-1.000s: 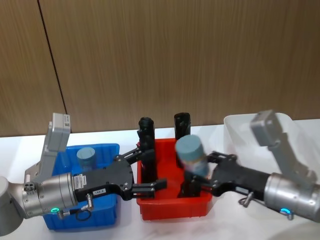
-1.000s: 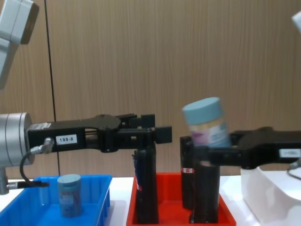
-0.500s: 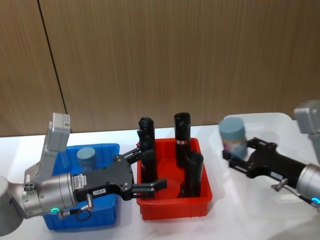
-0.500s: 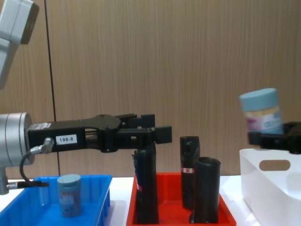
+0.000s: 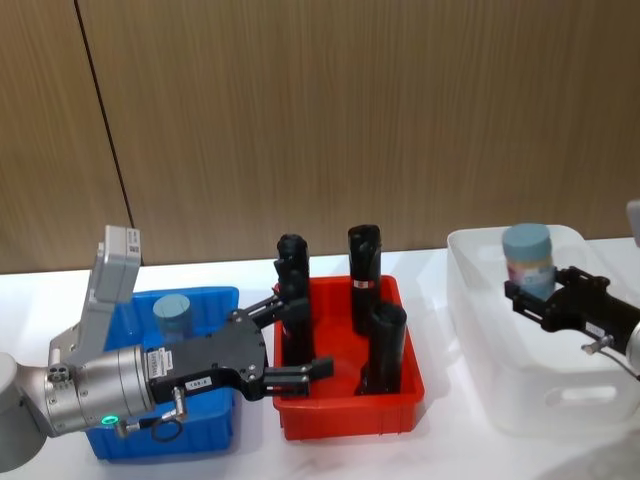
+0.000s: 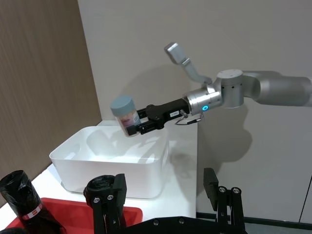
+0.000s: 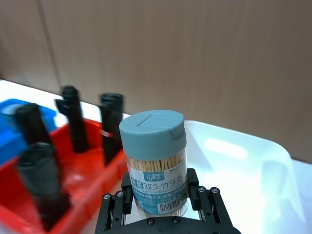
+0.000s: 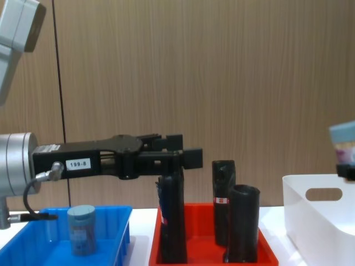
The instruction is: Pick the cotton swabs from the blue box and place them into the white box.
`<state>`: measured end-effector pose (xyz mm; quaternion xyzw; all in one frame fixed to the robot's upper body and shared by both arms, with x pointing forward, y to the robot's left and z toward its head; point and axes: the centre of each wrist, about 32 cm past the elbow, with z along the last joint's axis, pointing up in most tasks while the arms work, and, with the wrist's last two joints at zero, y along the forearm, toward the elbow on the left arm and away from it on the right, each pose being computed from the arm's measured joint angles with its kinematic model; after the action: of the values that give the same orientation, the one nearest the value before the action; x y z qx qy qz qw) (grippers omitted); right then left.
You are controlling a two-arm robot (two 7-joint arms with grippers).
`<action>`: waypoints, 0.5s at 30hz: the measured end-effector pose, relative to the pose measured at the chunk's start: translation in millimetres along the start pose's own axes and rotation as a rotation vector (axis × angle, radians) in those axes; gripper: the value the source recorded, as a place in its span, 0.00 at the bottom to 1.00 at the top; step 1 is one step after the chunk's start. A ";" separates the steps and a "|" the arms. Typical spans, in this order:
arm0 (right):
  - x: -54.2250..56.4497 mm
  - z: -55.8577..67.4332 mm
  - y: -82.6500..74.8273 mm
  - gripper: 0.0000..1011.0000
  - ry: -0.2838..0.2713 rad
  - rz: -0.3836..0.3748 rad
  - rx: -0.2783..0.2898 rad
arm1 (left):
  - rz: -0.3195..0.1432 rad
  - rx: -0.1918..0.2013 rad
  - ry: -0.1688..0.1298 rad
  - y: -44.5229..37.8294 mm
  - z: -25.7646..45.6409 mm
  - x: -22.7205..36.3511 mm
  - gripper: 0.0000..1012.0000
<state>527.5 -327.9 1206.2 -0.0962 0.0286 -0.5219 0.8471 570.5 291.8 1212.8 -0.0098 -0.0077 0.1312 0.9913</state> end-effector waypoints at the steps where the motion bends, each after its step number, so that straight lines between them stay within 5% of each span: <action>1: 1.7 -0.8 1.4 0.64 0.001 -0.010 -0.008 | 0.000 0.000 0.000 0.0 0.0 0.0 0.99; 15: 25.0 -18.4 31.4 0.68 0.018 -0.114 -0.139 | 0.000 0.000 0.000 0.0 0.0 0.0 0.99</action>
<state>563.6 -338.9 1183.4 -0.1517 0.0670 -0.5668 0.8070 570.5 291.8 1212.8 -0.0098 -0.0077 0.1312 0.9913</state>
